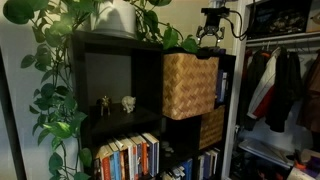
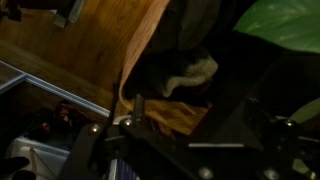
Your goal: Pull out the top brown basket then put the socks in the basket, then push in the basket
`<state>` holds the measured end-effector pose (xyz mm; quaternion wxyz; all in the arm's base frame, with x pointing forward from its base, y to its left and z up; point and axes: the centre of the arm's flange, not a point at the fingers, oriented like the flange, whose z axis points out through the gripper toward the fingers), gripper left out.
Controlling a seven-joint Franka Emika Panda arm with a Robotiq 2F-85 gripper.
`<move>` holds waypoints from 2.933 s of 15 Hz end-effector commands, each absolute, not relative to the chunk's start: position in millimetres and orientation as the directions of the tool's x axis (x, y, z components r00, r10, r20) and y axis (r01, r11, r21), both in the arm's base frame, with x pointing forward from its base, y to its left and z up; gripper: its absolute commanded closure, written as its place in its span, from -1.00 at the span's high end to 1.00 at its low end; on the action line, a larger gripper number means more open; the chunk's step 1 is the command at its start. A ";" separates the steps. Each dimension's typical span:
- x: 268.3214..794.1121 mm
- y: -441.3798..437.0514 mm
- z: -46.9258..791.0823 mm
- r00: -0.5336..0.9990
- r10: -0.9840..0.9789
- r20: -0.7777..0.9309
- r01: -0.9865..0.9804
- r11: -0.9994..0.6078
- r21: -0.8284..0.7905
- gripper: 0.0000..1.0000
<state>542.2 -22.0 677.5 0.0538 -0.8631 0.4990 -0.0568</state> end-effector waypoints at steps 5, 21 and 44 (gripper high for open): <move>541.8 -31.7 678.2 0.480 -0.875 0.063 -0.863 -0.484 -0.142 1.00; 519.1 -162.0 713.6 0.586 -0.799 0.135 -0.774 -0.601 -0.199 1.00; 534.9 -212.0 647.9 0.679 -0.524 0.514 -0.420 -0.852 -0.313 1.00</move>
